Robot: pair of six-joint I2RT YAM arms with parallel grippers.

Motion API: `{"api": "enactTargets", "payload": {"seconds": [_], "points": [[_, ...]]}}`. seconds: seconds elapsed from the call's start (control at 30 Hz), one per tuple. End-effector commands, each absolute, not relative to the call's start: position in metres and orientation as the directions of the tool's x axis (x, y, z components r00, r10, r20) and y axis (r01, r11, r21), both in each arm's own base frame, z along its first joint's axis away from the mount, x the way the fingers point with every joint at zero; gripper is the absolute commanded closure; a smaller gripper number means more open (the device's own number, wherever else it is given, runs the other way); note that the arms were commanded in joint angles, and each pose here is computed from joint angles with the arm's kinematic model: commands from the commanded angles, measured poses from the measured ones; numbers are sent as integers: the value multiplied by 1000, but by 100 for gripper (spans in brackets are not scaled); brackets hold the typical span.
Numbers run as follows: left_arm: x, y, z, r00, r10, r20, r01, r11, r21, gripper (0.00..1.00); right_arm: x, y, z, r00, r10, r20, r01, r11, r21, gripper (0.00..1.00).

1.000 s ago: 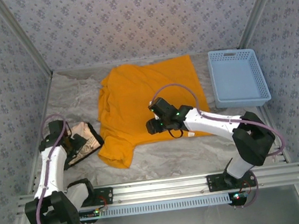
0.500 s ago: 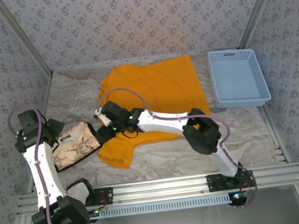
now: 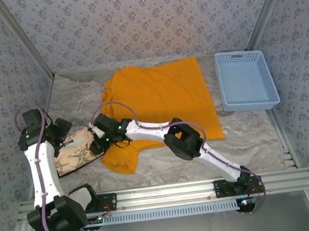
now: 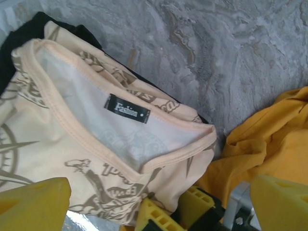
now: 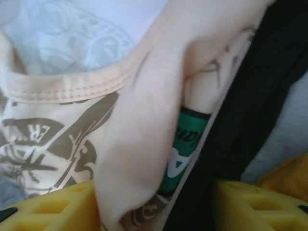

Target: Fold the inside-out t-shirt

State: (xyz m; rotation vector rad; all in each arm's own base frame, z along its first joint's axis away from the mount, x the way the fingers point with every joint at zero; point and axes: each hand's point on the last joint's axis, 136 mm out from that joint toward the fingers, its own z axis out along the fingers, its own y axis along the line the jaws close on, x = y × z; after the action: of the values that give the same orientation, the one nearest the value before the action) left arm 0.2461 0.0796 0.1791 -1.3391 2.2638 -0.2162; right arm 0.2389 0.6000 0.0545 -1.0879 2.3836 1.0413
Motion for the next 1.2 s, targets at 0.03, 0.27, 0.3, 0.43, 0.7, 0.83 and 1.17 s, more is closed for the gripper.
{"api": "enactTargets", "payload": {"seconds": [0.03,0.27,0.3,0.43,0.7,0.83,1.17], "points": [[260,75,193,-409,-843,-348,-733,531,-425,5,160,626,84,-584,-618,-527,-765,202,611,40],[274,58,191,-477,-815,-329,-671,579,-462,5,150,622,107,-547,-636,-544,-805,223,550,36],[278,50,193,-511,-793,-331,-641,608,-467,5,156,615,113,-558,-626,-545,-805,250,538,35],[293,21,192,-615,-707,-348,-553,702,-448,5,190,566,132,-623,-539,-567,-780,376,500,34],[325,-23,171,-716,-605,-348,-465,786,-407,14,216,442,129,-710,-428,-559,-687,593,419,34],[349,-45,153,-765,-546,-341,-424,826,-371,22,190,439,122,-652,-514,-557,-750,546,373,35],[398,-51,77,-862,-464,-205,-410,875,-257,40,150,524,77,-448,-666,-596,-894,345,287,38]]}}
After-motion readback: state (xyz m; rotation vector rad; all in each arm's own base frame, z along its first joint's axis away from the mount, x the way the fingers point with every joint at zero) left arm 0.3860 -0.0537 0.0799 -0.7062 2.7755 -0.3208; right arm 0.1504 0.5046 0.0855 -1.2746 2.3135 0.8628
